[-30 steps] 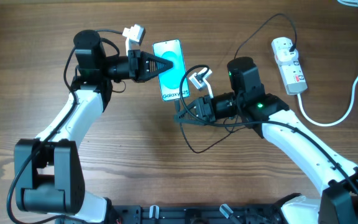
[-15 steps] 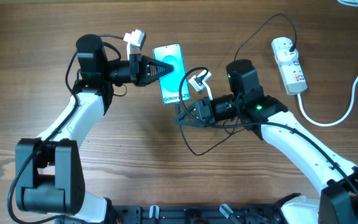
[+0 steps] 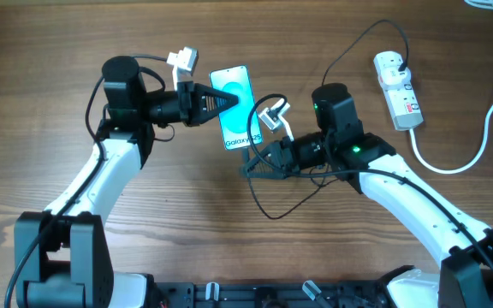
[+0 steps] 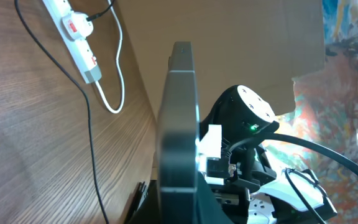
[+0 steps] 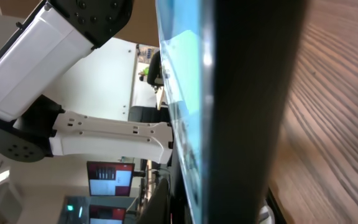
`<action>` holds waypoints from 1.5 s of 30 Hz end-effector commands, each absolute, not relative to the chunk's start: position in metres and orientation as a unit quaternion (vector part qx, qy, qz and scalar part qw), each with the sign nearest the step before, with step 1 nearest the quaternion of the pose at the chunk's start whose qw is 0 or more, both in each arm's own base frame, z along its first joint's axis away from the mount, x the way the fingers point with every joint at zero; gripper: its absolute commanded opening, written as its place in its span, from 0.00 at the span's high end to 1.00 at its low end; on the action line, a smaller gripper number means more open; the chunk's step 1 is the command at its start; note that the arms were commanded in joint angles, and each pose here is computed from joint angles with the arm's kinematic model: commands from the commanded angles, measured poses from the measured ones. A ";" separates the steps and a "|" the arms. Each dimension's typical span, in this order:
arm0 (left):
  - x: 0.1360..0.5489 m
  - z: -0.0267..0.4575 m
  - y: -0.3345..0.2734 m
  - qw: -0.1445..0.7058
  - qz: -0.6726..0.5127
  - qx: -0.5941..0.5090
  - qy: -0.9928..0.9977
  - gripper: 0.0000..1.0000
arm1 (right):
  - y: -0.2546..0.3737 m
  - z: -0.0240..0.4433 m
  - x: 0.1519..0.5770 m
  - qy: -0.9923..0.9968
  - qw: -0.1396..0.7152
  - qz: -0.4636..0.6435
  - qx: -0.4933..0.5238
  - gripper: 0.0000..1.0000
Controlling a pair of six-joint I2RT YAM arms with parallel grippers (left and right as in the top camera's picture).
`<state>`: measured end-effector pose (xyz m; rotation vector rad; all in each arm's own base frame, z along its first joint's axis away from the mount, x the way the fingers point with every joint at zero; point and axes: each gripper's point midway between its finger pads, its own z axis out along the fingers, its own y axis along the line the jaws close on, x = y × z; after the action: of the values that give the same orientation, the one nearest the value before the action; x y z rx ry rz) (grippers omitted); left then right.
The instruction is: Plug charger to phone and switch on socket
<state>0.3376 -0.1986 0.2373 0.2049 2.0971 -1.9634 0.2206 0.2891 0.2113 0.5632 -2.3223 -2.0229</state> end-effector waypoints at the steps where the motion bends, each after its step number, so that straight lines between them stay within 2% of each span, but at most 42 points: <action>1: 0.276 0.234 -0.221 0.032 -0.707 0.153 0.689 0.96 | 0.288 0.232 0.248 -0.742 -0.087 -0.632 0.206 0.95; 5: 0.276 0.234 -0.221 0.031 -0.707 0.152 0.690 0.96 | 0.288 0.231 0.248 -0.741 -0.090 -0.631 0.211 0.95; 8: 0.277 0.235 -0.220 0.038 -0.707 0.156 0.689 0.96 | 0.286 0.225 0.244 -0.748 -0.074 -0.627 0.203 0.91; 15: 0.301 0.237 -0.187 0.079 -0.703 0.118 0.696 0.96 | 0.283 0.216 0.235 -0.758 -0.048 -0.621 0.194 0.61; 18: 0.301 0.237 -0.186 0.085 -0.703 0.123 0.696 0.96 | 0.282 0.217 0.229 -0.750 -0.039 -0.628 0.204 0.53; 19: 0.301 0.237 -0.187 0.097 -0.701 0.135 0.693 0.96 | 0.280 0.220 0.227 -0.738 -0.046 -0.636 0.221 0.47; 22: 0.301 0.237 -0.187 0.138 -0.694 0.176 0.684 0.96 | 0.267 0.224 0.238 -0.724 -0.092 -0.638 0.247 0.41; 25: 0.303 0.231 -0.187 0.125 -0.694 0.151 0.692 0.96 | 0.238 0.223 0.268 -0.737 -0.134 -0.630 0.208 0.32; 26: 0.309 0.222 -0.187 0.114 -0.688 0.110 0.708 0.96 | 0.226 0.223 0.278 -0.743 -0.141 -0.628 0.185 0.31; 27: 0.322 0.190 -0.187 0.092 -0.650 0.006 0.755 0.96 | 0.210 0.224 0.289 -0.747 -0.151 -0.628 0.159 0.31; 28: 0.325 0.168 -0.188 0.091 -0.613 -0.028 0.784 0.96 | 0.202 0.225 0.292 -0.746 -0.154 -0.631 0.148 0.31; 30: 0.316 0.148 -0.202 0.079 -0.585 -0.019 0.807 0.96 | 0.194 0.228 0.293 -0.745 -0.158 -0.633 0.140 0.31; 34: 0.301 0.137 -0.247 0.047 -0.588 0.037 0.807 0.96 | 0.189 0.243 0.288 -0.757 -0.197 -0.606 0.145 0.32; 40: 0.334 0.069 -0.269 0.021 -0.548 0.037 0.835 0.96 | 0.126 0.210 0.257 -0.901 -0.260 -0.344 0.046 0.32; 45: 0.355 0.012 -0.267 0.007 -0.523 0.025 0.852 0.96 | 0.094 0.204 0.233 -0.929 -0.269 -0.254 0.008 0.28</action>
<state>0.3421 -0.2672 0.0230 0.0222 2.6887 -1.6577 0.2297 0.1198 0.2144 0.1049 -3.4174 -1.2611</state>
